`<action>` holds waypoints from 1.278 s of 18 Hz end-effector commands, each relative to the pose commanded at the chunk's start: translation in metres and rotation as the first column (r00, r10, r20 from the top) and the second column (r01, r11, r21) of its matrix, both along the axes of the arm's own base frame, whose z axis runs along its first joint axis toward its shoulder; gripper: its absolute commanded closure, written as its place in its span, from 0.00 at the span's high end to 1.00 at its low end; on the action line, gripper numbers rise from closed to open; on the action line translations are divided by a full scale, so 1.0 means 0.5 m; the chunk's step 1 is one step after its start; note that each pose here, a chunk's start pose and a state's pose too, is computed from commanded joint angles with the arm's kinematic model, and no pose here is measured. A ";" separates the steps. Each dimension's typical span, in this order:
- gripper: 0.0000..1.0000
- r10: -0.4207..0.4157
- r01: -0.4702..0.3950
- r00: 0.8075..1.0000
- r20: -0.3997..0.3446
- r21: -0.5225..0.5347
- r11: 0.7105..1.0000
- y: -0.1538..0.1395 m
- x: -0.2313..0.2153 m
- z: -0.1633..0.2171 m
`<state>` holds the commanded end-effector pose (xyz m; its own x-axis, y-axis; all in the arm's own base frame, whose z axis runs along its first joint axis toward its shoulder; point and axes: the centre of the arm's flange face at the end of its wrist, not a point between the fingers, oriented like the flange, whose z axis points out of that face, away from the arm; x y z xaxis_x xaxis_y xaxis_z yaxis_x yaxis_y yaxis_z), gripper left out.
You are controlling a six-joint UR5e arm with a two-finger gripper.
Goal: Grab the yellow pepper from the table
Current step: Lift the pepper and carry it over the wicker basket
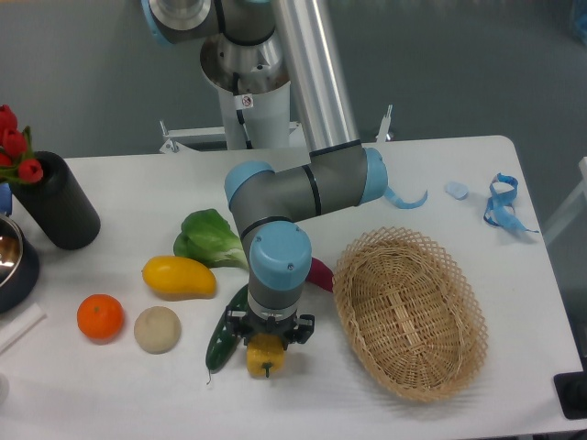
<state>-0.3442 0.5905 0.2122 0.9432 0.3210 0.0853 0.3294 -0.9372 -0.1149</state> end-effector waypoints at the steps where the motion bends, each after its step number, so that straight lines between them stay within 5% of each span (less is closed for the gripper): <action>1: 0.54 0.002 -0.002 1.000 -0.002 0.002 1.000 -0.001 -0.002 0.004; 15: 0.54 0.040 -0.020 0.968 -0.246 0.081 0.996 -0.100 -0.144 0.281; 23: 0.51 0.072 -0.040 0.951 -0.301 0.112 0.993 -0.167 -0.209 0.368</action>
<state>-0.4489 0.5070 0.3963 0.9103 0.3787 -0.1672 0.3152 -0.8959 -0.3131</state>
